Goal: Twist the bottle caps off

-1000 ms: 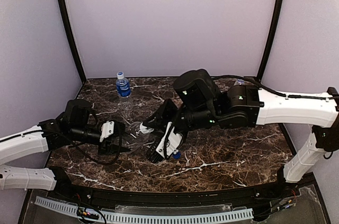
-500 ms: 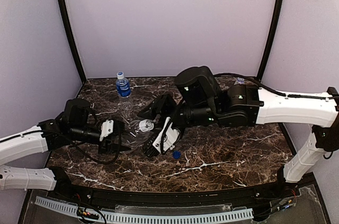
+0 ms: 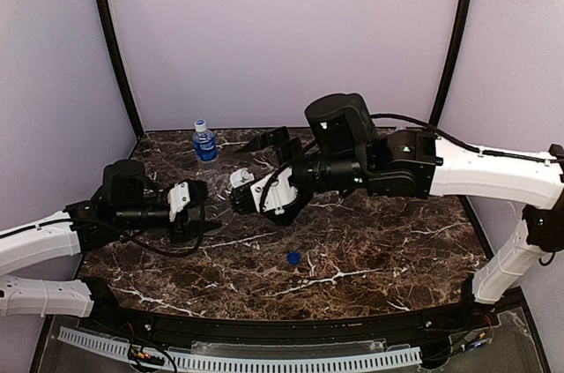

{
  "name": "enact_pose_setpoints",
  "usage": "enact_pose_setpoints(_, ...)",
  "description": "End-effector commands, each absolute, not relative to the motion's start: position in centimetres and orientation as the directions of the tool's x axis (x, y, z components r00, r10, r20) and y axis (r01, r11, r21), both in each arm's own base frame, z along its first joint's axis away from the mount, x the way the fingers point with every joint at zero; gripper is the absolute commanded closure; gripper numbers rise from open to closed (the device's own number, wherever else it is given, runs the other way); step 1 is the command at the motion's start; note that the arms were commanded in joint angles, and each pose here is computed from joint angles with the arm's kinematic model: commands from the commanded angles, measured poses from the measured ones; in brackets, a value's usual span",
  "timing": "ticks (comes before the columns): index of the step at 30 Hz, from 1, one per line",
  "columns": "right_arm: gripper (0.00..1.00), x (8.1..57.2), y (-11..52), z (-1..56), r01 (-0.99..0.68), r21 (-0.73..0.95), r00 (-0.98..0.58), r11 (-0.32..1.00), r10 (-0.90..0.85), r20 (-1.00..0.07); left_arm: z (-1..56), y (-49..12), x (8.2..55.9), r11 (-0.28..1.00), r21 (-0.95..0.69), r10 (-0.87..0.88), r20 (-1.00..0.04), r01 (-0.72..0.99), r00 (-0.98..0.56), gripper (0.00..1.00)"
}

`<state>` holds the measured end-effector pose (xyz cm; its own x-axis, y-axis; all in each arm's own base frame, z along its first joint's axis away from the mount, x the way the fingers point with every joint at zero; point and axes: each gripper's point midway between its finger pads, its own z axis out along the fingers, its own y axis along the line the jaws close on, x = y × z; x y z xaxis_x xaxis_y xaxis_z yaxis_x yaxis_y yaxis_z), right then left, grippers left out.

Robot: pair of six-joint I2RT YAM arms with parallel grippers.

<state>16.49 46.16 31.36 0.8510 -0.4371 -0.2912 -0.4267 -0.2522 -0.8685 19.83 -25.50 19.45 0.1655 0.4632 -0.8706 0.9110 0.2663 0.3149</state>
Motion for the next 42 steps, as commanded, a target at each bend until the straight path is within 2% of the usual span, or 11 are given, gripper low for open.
enact_pose_setpoints(1, 0.01, 15.6, 44.3, 38.1, -0.778, -0.628, 0.603, -0.023, -0.307, -0.736, 20.6, -24.8, 21.7, 0.382, 0.355, 0.446, -0.879, 0.853, 0.166, 0.90)
enact_pose_setpoints(6, 0.01, 19.4, 43.7, 40.3, -0.976, -0.142, 0.098, 0.167, -0.246, -0.964, 21.0, -24.6, 22.6, 0.423, 0.390, 0.442, -0.877, 0.818, 0.189, 0.90)
enact_pose_setpoints(10, 0.13, 22.5, 44.5, 39.3, -0.924, 0.238, -0.303, 0.301, -0.194, -0.933, 21.0, -24.4, 23.1, 0.443, 0.404, 0.449, -0.873, 0.800, 0.192, 0.90)
enact_pose_setpoints(11, 0.10, 22.4, 44.9, 39.1, -0.909, 0.292, -0.356, 0.299, -0.189, -0.915, 20.9, -24.3, 23.1, 0.443, 0.405, 0.452, -0.871, 0.800, 0.191, 0.90)
enact_pose_setpoints(13, 0.01, 22.2, 45.6, 38.7, -0.885, 0.362, -0.426, 0.293, -0.194, -0.884, 20.9, -24.3, 23.1, 0.442, 0.409, 0.453, -0.870, 0.798, 0.195, 0.90)
enact_pose_setpoints(26, 0.03, 21.3, 47.9, 33.6, -0.878, 0.229, -0.392, 0.421, -0.355, -0.849, 20.8, -24.2, 22.9, 0.439, 0.422, 0.455, -0.866, 0.794, 0.209, 0.91)
enact_pose_setpoints(28, 0.10, 21.1, 48.1, 32.9, -0.882, 0.222, -0.389, 0.416, -0.375, -0.842, 20.8, -24.1, 22.9, 0.440, 0.424, 0.456, -0.865, 0.792, 0.210, 0.91)
enact_pose_setpoints(32, 0.34, 20.7, 48.5, 32.6, -0.896, 0.222, -0.377, 0.384, -0.393, -0.839, 20.7, -24.2, 22.9, 0.435, 0.426, 0.458, -0.863, 0.793, 0.213, 0.91)
enact_pose_setpoints(37, 0.42, 20.1, 49.1, 32.3, -0.912, 0.228, -0.364, 0.343, -0.413, -0.835, 20.8, -24.2, 22.9, 0.435, 0.428, 0.456, -0.863, 0.792, 0.216, 0.91)
enact_pose_setpoints(39, 0.55, 20.0, 49.2, 32.3, -0.917, 0.227, -0.358, 0.329, -0.421, -0.833, 20.8, -24.2, 23.0, 0.436, 0.432, 0.460, -0.861, 0.789, 0.218, 0.91)
enact_pose_setpoints(42, 0.89, 19.6, 49.3, 32.7, -0.931, 0.213, -0.329, 0.297, -0.429, -0.841, 20.8, -24.2, 22.9, 0.428, 0.436, 0.462, -0.858, 0.792, 0.224, 0.92)
